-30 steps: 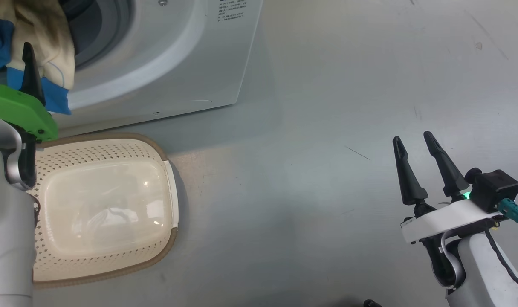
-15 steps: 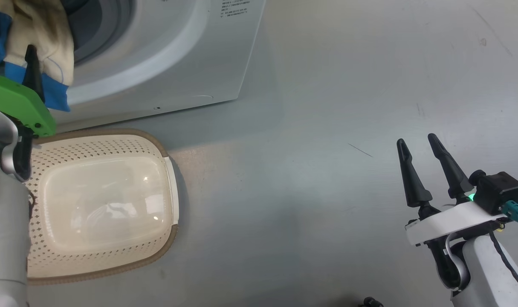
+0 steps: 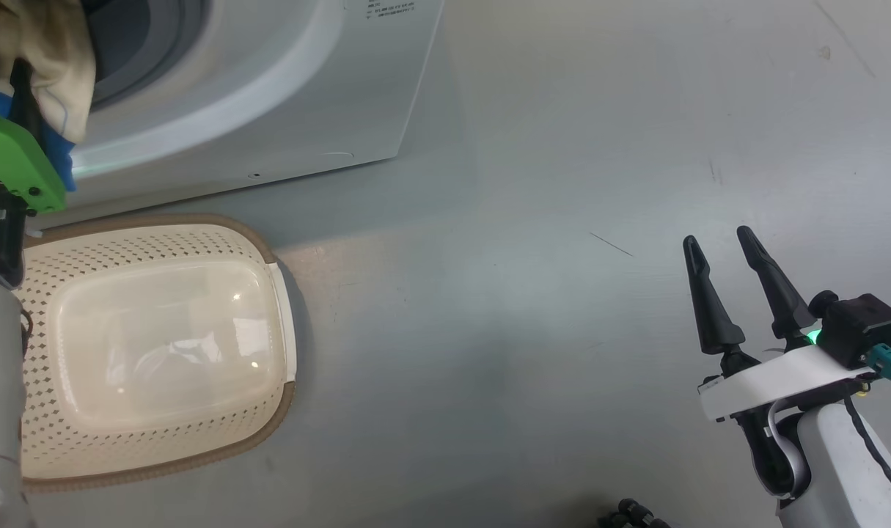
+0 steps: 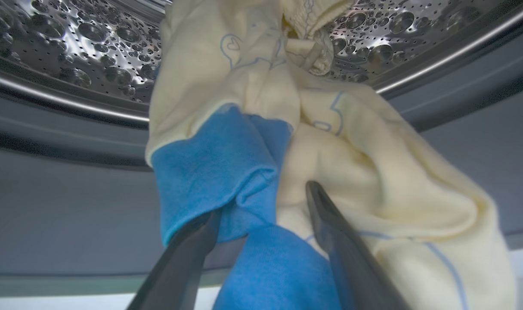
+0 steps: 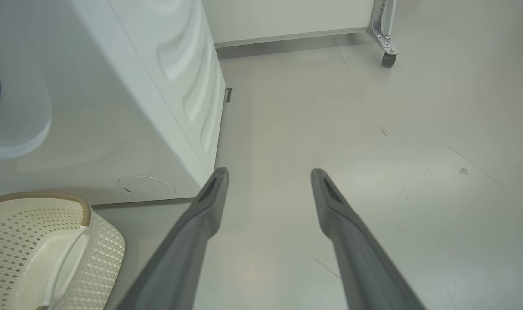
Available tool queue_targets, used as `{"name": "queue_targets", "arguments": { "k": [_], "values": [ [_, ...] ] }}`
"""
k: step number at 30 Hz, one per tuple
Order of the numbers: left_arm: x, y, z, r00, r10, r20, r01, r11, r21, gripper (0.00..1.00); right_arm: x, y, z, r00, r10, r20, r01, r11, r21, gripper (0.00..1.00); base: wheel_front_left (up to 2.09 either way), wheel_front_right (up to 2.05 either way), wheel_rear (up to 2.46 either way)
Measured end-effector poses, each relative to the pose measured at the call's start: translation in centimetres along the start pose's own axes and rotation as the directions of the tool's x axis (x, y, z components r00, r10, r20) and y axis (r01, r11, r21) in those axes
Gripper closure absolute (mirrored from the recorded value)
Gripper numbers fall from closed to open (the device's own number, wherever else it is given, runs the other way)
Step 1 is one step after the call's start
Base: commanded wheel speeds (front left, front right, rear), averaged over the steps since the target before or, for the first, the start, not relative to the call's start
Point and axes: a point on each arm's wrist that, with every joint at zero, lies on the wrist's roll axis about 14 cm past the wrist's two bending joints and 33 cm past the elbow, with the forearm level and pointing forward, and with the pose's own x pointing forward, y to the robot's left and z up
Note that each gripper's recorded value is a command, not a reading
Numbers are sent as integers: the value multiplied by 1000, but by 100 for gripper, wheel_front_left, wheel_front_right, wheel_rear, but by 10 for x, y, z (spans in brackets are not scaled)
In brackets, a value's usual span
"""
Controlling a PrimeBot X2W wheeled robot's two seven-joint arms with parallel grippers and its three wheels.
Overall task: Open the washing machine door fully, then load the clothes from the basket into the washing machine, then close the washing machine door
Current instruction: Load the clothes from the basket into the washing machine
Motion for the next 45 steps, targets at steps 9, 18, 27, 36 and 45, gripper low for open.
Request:
{"name": "queue_targets", "arguments": {
  "k": [9, 18, 27, 36, 45],
  "values": [
    [10, -6, -1, 1000, -22, -15, 23, 997, 67, 100, 0, -3, -3, 1000, -10, -8, 10, 1000, -3, 0, 0, 0, 0],
    [13, -7, 6, 999, -19, 42, 17, 999, 51, 100, 2, -3, -5, 1000, -12, -14, 12, 1000, 1, 0, 0, 0, 0],
    [10, 11, 75, 950, 73, 302, -67, 997, -31, 100, 4, 0, -6, 1000, -2, -14, 2, 1000, 4, 0, 0, 0, 0],
    [6, 33, 107, 887, 165, 431, -145, 986, -78, 100, -3, 6, -9, 1000, 10, -26, -9, 1000, 8, 0, 0, 0, 0],
    [19, 26, 145, 847, 183, 498, -105, 978, -180, 100, -14, 1, -13, 999, -14, -48, 14, 1000, 5, 0, 0, 0, 0]
  ]
}}
